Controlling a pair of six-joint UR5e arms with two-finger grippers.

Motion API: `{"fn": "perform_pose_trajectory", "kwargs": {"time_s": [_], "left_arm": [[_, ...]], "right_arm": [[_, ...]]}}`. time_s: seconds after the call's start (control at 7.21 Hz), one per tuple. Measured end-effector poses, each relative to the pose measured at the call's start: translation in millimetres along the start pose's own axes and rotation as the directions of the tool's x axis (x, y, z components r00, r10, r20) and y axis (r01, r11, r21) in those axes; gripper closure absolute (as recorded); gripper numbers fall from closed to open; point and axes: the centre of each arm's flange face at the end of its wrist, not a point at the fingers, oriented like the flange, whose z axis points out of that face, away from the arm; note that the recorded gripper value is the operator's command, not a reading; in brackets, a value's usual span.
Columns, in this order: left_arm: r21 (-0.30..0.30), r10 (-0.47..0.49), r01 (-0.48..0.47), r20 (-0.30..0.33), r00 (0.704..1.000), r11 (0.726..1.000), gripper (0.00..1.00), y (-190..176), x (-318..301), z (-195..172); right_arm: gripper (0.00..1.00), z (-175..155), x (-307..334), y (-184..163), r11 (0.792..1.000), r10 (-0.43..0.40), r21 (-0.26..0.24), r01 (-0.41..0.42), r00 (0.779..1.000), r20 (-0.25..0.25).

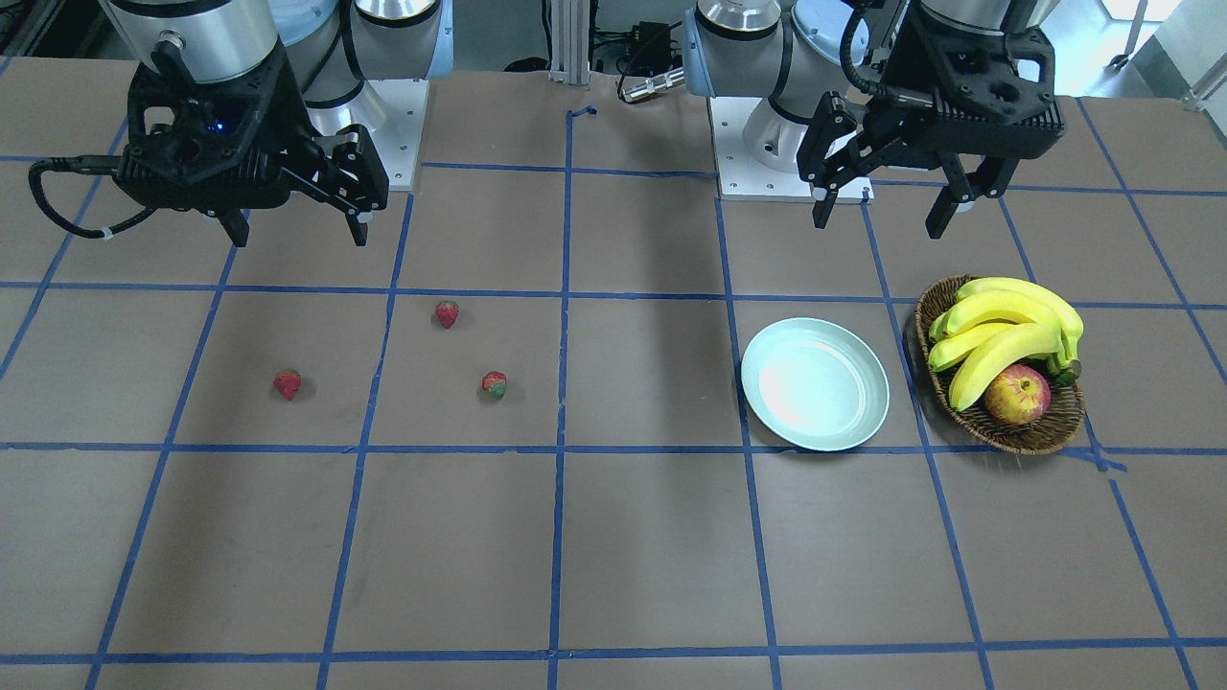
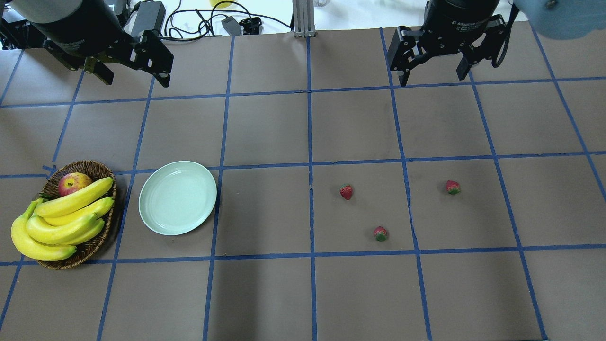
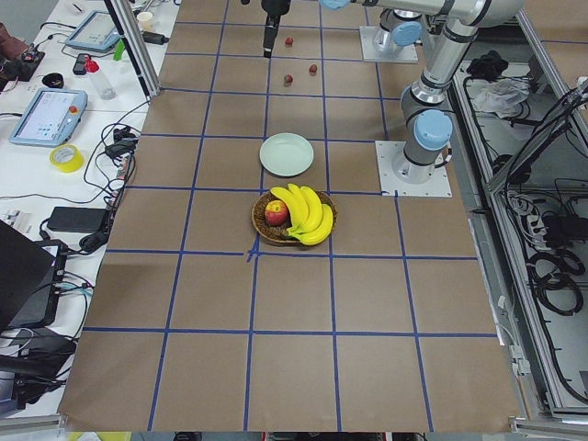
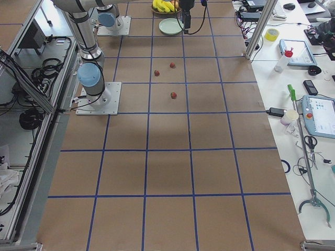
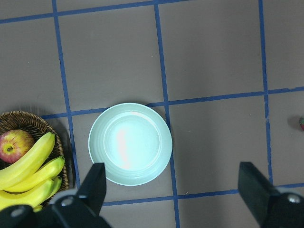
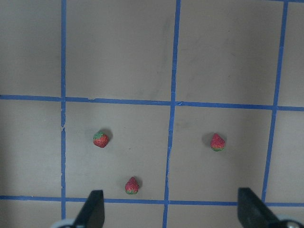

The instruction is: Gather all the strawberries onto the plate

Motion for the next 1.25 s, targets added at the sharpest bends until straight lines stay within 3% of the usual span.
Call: {"fn": "perform_pose_trajectory", "kwargs": {"time_s": [1.25], "left_arm": [[0.000,0.002,-0.002,-0.001,1.000,1.000,0.00,0.5,1.0,-0.2]], "right_arm": [[0.00,0.2,-0.3,-0.6,1.000,-0.005,0.002,0.005,1.000,0.004]]}}
